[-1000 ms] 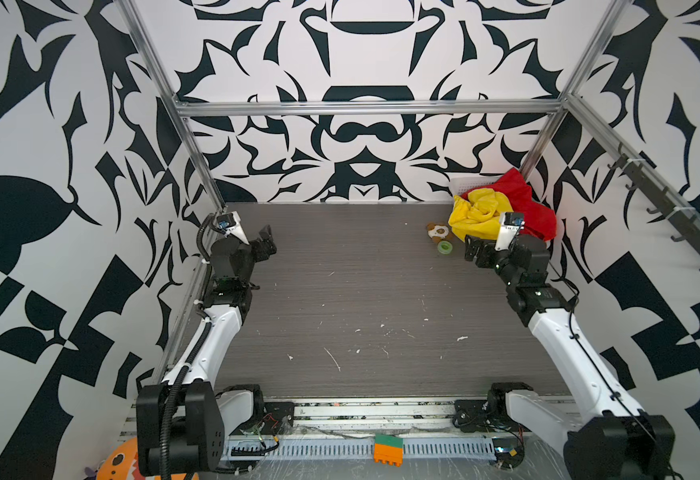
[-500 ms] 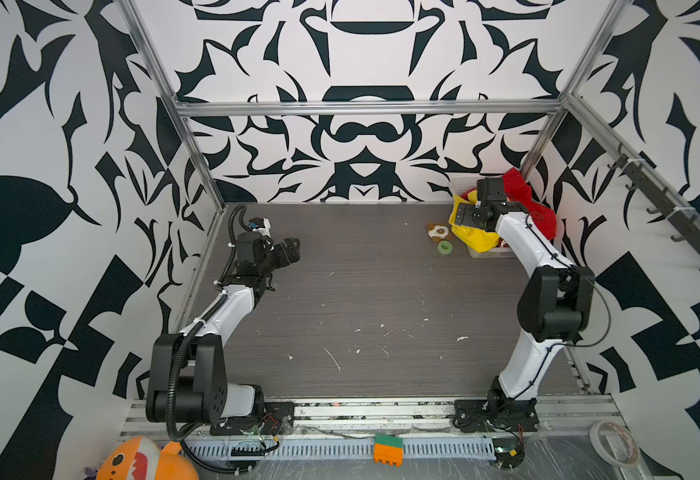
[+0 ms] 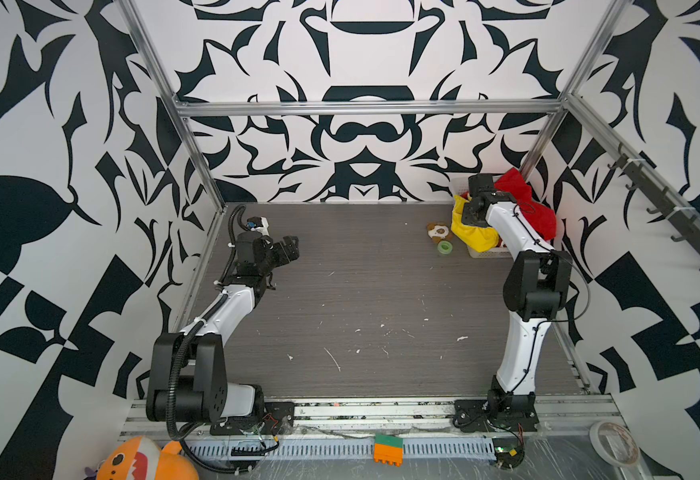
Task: Fold and stack the shorts
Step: 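Reach the right gripper into the basket and grasp the yellow shorts, then lift the yellow shorts out and drop them on the table center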
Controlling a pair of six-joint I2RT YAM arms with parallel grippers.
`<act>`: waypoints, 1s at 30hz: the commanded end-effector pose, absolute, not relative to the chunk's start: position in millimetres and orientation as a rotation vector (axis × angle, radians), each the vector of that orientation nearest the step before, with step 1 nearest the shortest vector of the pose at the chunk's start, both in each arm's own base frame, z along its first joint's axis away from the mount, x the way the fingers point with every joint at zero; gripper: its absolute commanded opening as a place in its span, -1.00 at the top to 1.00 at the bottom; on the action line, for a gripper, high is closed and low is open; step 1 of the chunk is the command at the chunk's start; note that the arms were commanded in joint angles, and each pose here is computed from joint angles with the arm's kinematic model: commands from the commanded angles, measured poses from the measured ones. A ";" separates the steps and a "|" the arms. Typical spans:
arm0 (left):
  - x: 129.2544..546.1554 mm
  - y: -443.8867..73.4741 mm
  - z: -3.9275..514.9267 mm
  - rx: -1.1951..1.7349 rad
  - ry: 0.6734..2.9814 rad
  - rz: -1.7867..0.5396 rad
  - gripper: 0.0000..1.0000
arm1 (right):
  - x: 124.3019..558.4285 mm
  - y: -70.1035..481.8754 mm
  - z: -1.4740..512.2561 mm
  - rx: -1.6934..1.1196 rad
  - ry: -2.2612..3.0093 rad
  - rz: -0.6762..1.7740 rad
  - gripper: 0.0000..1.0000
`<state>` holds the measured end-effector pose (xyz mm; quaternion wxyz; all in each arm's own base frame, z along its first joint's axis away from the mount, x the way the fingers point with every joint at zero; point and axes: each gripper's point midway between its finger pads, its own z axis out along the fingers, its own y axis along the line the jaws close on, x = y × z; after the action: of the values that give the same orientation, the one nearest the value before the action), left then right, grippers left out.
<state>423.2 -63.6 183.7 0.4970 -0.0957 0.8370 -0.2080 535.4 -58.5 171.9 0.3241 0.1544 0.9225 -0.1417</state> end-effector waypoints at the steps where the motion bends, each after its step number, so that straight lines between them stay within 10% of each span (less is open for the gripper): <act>1: 421.1 -61.9 199.0 -0.240 1.985 -0.502 -0.82 | 535.2 -57.6 260.2 0.396 2.185 -0.308 1.00; 16: 415.8 -66.3 219.4 -0.219 1.939 -0.525 -0.81 | 521.7 -50.6 453.3 0.331 1.725 -0.122 1.00; 30: 390.1 -73.9 262.6 -0.148 1.840 -0.581 -0.80 | 406.4 37.7 581.8 0.025 1.474 0.371 1.00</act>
<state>399.3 -67.8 259.5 0.5690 -0.0714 0.7859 -0.2311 454.2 -2.4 514.0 0.6637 0.0818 0.7400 0.0726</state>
